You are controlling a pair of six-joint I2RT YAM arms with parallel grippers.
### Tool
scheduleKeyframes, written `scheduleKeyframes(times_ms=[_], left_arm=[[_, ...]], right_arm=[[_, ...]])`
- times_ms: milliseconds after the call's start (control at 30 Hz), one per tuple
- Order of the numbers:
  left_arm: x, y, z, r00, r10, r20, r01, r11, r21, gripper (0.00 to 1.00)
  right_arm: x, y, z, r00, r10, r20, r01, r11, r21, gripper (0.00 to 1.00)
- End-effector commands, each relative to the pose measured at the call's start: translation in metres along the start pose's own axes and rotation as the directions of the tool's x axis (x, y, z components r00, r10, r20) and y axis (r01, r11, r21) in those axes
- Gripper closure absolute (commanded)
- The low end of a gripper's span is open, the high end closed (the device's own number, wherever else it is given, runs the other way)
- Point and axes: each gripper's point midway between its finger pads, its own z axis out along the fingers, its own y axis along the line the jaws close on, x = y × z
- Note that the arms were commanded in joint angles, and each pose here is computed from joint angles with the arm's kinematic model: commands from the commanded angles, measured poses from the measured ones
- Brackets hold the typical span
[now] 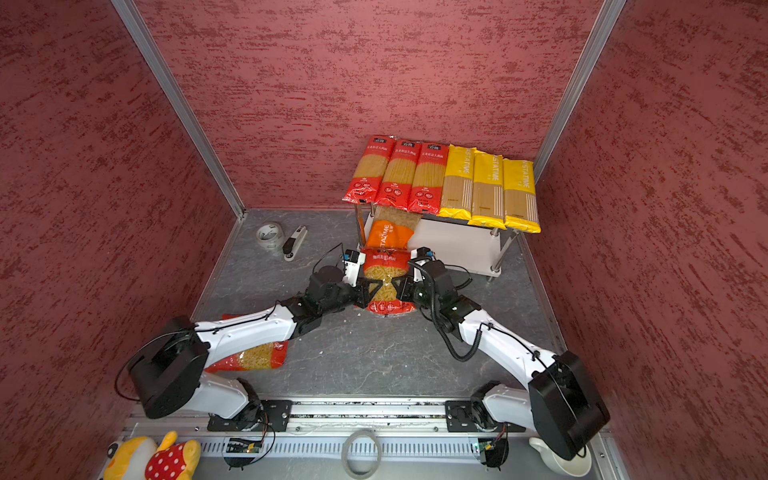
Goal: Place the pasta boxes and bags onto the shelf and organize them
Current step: 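Carry the red fusilli bag with both grippers onto the lower shelf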
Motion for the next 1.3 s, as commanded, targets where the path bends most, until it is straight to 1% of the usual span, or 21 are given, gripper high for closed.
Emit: scheduleKeyframes(times_ms=[0,100,133,233,367,433,600,800,900,1000,1167,1200,1267], left_arm=[[-0.054,-0.037,0.017,0.986,0.071,0.149,-0.088,0.99,0.11,0.77],[-0.063,-0.04,0.046,0.983,0.083,0.162,-0.102,0.988,0.114,0.77],[-0.07,-0.044,0.053,0.979,0.085,0.183,-0.109,0.986,0.125,0.77],[-0.079,-0.048,0.079,0.976,0.097,0.197,-0.124,0.984,0.129,0.77],[-0.09,-0.046,0.108,0.968,0.135,0.211,-0.159,0.982,0.101,0.77],[-0.089,-0.038,0.123,0.971,0.149,0.188,-0.164,0.984,0.069,0.76],[-0.098,-0.024,0.149,0.969,0.175,0.177,-0.182,0.983,0.026,0.75],[-0.1,0.002,0.17,0.97,0.185,0.16,-0.183,0.983,-0.023,0.75],[-0.098,0.014,0.18,0.973,0.178,0.147,-0.173,0.984,-0.043,0.74],[-0.093,0.022,0.187,0.977,0.175,0.123,-0.17,0.984,-0.048,0.71],[-0.089,0.023,0.182,0.979,0.181,0.092,-0.178,0.983,-0.046,0.54],[-0.089,0.025,0.179,0.98,0.181,0.087,-0.178,0.983,-0.051,0.52],[-0.09,0.025,0.172,0.98,0.18,0.082,-0.176,0.983,-0.05,0.48]], right_arm=[[-0.06,-0.004,-0.019,0.981,-0.061,0.185,0.055,0.998,0.035,1.0],[-0.089,-0.028,-0.029,0.961,-0.074,0.267,0.05,0.994,0.096,1.0],[-0.096,-0.034,-0.031,0.955,-0.081,0.286,0.05,0.992,0.113,1.0],[-0.119,-0.051,-0.037,0.928,-0.103,0.357,0.048,0.986,0.159,1.0],[-0.141,-0.07,-0.035,0.893,-0.12,0.433,0.034,0.979,0.201,1.0],[-0.149,-0.076,-0.03,0.883,-0.127,0.452,0.033,0.977,0.211,1.0],[-0.171,-0.09,-0.018,0.861,-0.132,0.492,0.018,0.973,0.229,1.0],[-0.181,-0.109,0.01,0.856,-0.083,0.511,-0.033,0.976,0.214,1.0],[-0.186,-0.117,0.022,0.857,-0.088,0.507,-0.033,0.974,0.225,1.0],[-0.19,-0.126,0.031,0.861,-0.107,0.497,-0.026,0.967,0.253,1.0],[-0.18,-0.154,0.039,0.886,-0.101,0.453,-0.047,0.952,0.303,1.0],[-0.179,-0.158,0.037,0.886,-0.099,0.453,-0.051,0.95,0.309,0.98],[-0.177,-0.165,0.035,0.889,-0.101,0.446,-0.055,0.945,0.324,0.89]])
